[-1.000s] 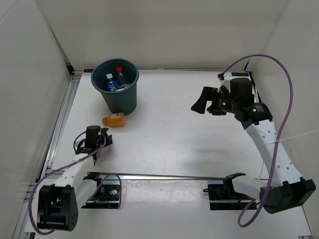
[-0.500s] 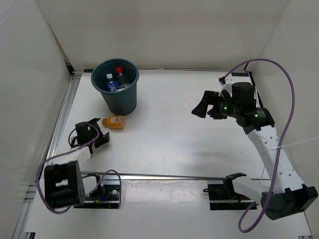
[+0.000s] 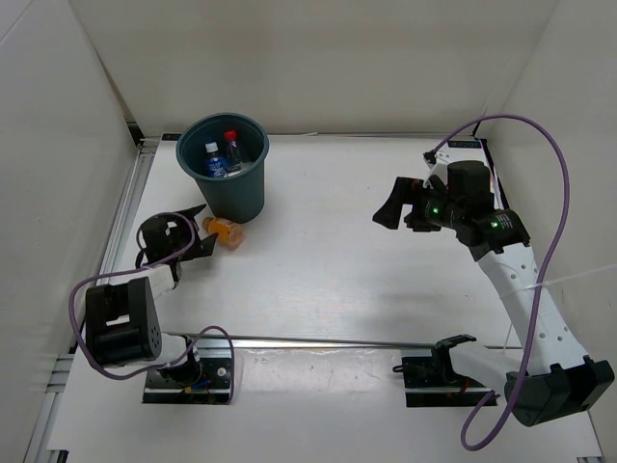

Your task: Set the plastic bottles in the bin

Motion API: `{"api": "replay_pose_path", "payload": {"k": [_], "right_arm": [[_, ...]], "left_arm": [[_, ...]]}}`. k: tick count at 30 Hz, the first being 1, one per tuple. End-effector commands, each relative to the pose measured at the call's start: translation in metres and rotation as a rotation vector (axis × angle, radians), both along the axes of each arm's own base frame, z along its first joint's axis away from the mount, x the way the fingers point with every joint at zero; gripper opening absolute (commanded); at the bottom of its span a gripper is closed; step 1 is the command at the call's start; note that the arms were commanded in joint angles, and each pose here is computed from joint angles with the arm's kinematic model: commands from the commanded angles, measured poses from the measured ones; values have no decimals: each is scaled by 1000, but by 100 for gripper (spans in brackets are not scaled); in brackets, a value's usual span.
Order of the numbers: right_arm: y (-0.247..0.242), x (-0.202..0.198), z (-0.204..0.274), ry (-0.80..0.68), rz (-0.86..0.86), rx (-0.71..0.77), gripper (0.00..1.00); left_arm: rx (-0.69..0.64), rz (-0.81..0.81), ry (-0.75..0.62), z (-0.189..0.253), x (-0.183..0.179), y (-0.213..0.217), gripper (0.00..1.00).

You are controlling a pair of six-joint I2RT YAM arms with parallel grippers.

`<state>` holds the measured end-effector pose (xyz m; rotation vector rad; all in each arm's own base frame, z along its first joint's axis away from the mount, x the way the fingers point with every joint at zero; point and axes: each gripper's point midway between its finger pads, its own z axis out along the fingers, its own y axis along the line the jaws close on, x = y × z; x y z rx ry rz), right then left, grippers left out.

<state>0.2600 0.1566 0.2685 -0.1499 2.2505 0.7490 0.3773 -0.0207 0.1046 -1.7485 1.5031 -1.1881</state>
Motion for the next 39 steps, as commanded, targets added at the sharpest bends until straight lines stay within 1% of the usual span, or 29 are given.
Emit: {"api": "replay_pose_path", "payload": {"k": [1,2,3,5,6,7,8,9,12,13,14,15,26,29,30,33,34,37,39], "right_arm": [[-3,4,3,-39,1,-18,100],[-2,5,0,-30,1,-20,100],[-2,5,0,-30,1,-20,100],[-2,5,0,-30,1,-20,100],[-2,5,0,-30,1,-20,100],[-2,5,0,-30,1,-20,100],[-2,5,0,-30,1,-20,100],[-2,7,-2,-21,1,-23,100],[-2,7,-2,-21,1,-23,100],[-2,7,-2,-21,1,-23,100],[-2,7,-2,-21,1,-23,100],[-2,7,-2,-21,1,-23,100],[-2,16,-6,-7,-13,-39,100],[-2,16,-6,-6,-13,-39,100],[-2,16,-6,-6,-13,-39,100],[-4,17,-7,-13,-15,-50,100],[-4,17,-7,-13,-15,-50,100],[-5,18,-7,-14,-23,-55,100],[-5,18,-7,-14,-23,-55,100]], "left_arm": [[49,-62,-8,0,-3,-5,100],[64,-71,-9,2,-1,-4,100],[88,-79,16,-5,-5,-1,100],[95,-119,30,-11,-3,-2,100],[128,-155,22,-8,1,-3,100],[117,-185,72,-20,-3,-4,100],[138,-198,70,-16,2,-3,100],[158,-216,81,-20,-1,-3,100],[153,-218,97,-26,1,-3,100],[158,-217,84,-21,5,-2,100],[159,-226,108,-31,4,-2,100],[150,-236,105,-30,6,-4,100],[127,-258,149,-47,5,-9,100],[128,-282,150,-47,7,-13,100],[118,-298,175,-56,4,-16,99],[96,-335,177,-55,9,-20,99],[93,-351,191,-61,9,-21,95],[105,-372,196,-62,13,-23,92],[98,-373,213,-67,11,-24,88]]}}
